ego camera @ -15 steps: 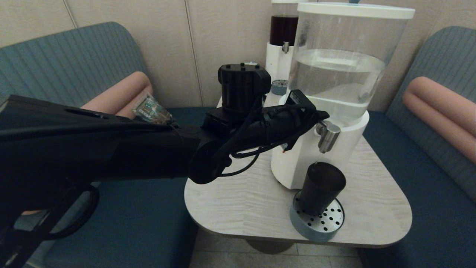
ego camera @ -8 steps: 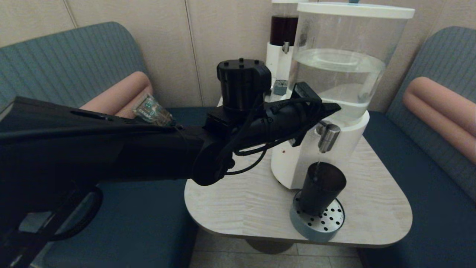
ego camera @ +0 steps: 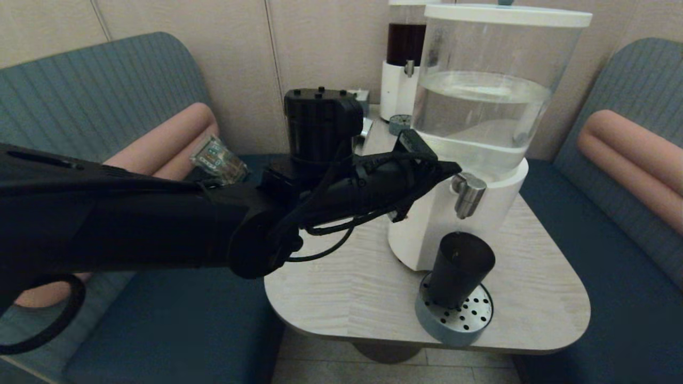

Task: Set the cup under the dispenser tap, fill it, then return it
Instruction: Turn off the faucet

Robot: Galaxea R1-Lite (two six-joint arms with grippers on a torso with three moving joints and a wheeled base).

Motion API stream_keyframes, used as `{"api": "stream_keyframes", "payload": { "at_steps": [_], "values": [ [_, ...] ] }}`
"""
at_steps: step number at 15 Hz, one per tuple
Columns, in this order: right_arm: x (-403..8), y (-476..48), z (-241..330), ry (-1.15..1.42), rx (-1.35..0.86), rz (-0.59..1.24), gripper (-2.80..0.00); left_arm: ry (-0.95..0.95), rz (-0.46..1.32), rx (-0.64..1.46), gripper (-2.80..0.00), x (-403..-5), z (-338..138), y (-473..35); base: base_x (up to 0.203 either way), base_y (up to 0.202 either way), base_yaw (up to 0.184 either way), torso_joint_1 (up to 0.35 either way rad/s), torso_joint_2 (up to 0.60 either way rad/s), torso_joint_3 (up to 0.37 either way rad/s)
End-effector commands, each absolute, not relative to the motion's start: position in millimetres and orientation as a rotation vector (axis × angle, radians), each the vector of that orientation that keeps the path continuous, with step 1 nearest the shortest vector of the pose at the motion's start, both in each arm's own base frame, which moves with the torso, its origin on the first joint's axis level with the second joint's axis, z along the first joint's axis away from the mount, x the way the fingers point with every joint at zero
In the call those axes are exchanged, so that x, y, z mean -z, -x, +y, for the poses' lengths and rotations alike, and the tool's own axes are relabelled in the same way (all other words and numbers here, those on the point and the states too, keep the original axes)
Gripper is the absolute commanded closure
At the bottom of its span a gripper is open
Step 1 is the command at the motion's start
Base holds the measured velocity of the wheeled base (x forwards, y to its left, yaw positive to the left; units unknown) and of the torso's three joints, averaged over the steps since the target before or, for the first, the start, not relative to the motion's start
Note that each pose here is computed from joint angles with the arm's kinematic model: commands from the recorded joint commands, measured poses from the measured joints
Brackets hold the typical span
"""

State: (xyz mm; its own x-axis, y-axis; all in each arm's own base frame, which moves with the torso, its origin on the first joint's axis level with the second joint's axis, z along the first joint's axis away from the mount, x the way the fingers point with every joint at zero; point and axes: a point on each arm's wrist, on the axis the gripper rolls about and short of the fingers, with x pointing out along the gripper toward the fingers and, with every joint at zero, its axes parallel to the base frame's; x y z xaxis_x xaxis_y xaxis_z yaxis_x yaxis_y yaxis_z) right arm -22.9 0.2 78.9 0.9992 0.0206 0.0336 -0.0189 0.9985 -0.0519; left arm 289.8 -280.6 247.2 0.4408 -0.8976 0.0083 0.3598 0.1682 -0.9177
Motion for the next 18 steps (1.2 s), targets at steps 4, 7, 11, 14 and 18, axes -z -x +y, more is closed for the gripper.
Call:
{"api": "stream_keyframes", "payload": {
  "at_steps": [4, 7, 11, 14, 18],
  "values": [
    [-74.7, 21.7, 0.2, 0.052, -0.021, -0.019, 0.00, 1.041, 0.639, 0.971, 0.00, -249.9, -270.2, -282.7, 0.000, 0.000, 0.000, 0.000, 0.00, 0.000],
    [-74.7, 21.7, 0.2, 0.052, -0.021, -0.019, 0.00, 1.038, 0.652, 0.972, 0.00, -246.4, -272.0, -284.4, 0.000, 0.000, 0.000, 0.000, 0.00, 0.000],
    [-74.6, 21.8, 0.2, 0.052, -0.021, -0.021, 0.00, 1.037, 0.666, 0.971, 0.00, -240.8, -276.8, -288.6, 0.000, 0.000, 0.000, 0.000, 0.00, 0.000],
    [-75.0, 21.8, 0.2, 0.052, -0.021, -0.020, 0.00, 1.038, 0.670, 0.971, 0.00, -237.6, -281.5, -292.8, 0.000, 0.000, 0.000, 0.000, 0.00, 0.000],
    [-74.7, 21.7, 0.2, 0.052, -0.021, -0.019, 0.00, 1.038, 0.670, 0.971, 0.00, -234.7, -285.8, -297.4, 0.000, 0.000, 0.000, 0.000, 0.00, 0.000]
  ]
}}
